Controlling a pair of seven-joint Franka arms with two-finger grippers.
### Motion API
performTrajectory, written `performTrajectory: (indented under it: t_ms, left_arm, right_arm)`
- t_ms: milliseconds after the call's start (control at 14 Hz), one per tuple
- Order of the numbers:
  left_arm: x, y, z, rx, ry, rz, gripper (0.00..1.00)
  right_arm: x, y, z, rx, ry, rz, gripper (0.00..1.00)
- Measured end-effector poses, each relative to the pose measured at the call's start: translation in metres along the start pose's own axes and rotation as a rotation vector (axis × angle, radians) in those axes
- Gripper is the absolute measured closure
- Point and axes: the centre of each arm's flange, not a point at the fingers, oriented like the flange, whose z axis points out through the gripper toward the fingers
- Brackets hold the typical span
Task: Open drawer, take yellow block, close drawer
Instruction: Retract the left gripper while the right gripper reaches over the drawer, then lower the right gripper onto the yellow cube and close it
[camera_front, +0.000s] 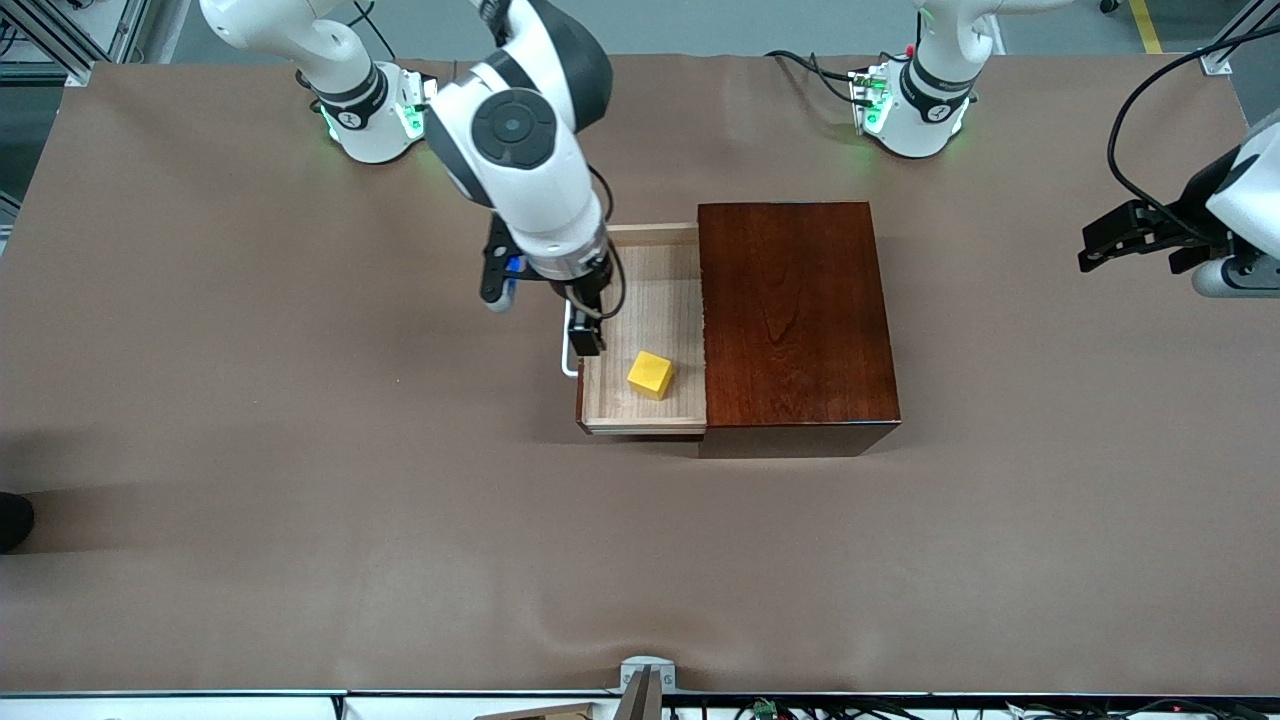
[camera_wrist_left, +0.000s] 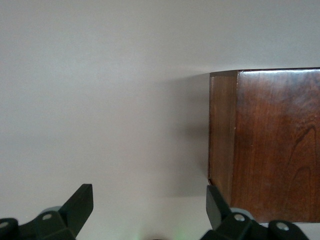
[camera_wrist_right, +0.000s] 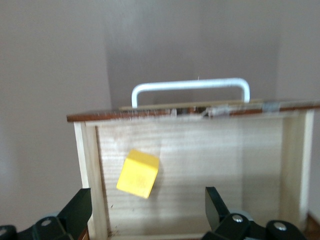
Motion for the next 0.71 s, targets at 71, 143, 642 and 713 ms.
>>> performTrajectory:
  t_ms: [71,143,642,713]
  left_arm:
    - [0.000,-0.001,0.000,0.000,0.001,-0.001,0.00]
    - [0.000,-0.002,0.000,0.000,0.001,-0.001,0.00]
    - [0.003,-0.005,0.001,-0.001,0.013,-0.008,0.00]
    - [0.004,-0.006,0.002,-0.001,0.018,-0.008,0.00]
  right_arm:
    - [-0.007,0.002,0.008,0.007,-0.006,0.037,0.00]
    - [-0.012,0.004,0.016,0.009,-0.008,0.073,0.00]
    - [-0.030,0.004,0.070,0.000,0.016,0.218,0.00]
    - [-0.031,0.004,0.073,0.002,0.014,0.225,0.00]
